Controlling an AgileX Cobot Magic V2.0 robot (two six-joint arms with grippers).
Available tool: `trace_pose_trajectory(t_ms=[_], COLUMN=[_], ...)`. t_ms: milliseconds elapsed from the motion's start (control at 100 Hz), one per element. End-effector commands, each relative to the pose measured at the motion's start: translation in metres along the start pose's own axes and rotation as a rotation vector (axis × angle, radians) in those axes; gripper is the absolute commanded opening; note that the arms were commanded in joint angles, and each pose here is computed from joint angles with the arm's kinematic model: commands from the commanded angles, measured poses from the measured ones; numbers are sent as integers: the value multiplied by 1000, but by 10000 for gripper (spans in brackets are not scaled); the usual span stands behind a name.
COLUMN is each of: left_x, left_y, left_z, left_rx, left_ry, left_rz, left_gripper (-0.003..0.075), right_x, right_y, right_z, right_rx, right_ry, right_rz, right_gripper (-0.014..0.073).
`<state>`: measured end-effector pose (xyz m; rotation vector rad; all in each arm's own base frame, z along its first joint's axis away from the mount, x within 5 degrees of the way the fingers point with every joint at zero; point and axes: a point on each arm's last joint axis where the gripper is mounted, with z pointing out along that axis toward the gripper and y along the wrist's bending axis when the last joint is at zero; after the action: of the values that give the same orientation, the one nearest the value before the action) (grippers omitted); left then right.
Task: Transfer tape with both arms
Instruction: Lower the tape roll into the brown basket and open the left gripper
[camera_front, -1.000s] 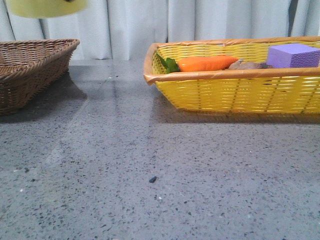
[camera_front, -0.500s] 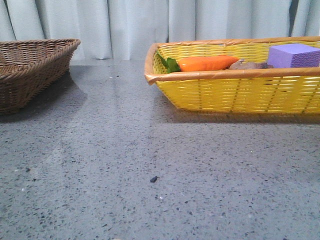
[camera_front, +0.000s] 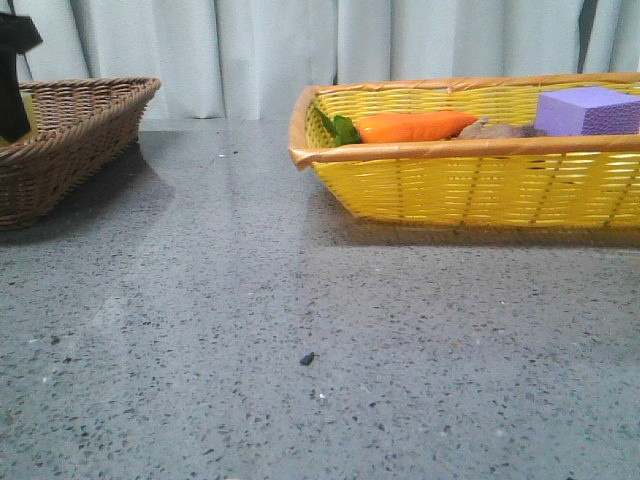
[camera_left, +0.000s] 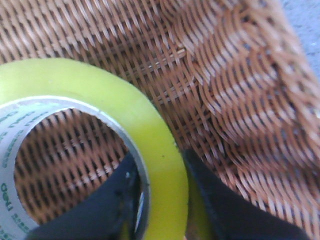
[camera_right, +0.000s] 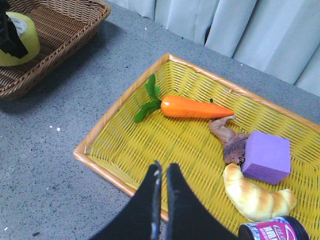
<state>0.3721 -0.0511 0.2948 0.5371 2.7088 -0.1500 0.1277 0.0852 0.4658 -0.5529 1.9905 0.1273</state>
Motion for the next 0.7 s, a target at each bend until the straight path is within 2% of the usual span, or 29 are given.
trace_pose_trajectory(t_ms=[0,60,190,260,470,570,690], left_x=[-9,-10,-10,-10,-7,-8,-4], left_y=[-1,-1,-2,-3,-6,-11,-21], left_z=[-24,-23,-23,-23,-35,-56,-90], left_rx=[-19,-11,2,5,9,13,38], left_ry=[-121,-122,-126,-122,-124,-210,-322], left_rz=[-1,-5,-13,-14,-9,-15,-25], left_gripper=[40,87,274,325,310,283,211], right_x=[-11,-10,-10,-9,-8,-7,-3], right_y=[-4,-4,-4,-4,-6,-7,-8], right_z=[-7,-7,-6,-6,-8,-8,-11], right_rx=[17,18,20,21,32,39,36], right_ry=[-100,-97,-91,-87,-81,-68,-80], right_rz=[-10,-10,-9,-9,-12,-13,-14], right_gripper=[-74,-74,-74,-74,-74,-74,-74])
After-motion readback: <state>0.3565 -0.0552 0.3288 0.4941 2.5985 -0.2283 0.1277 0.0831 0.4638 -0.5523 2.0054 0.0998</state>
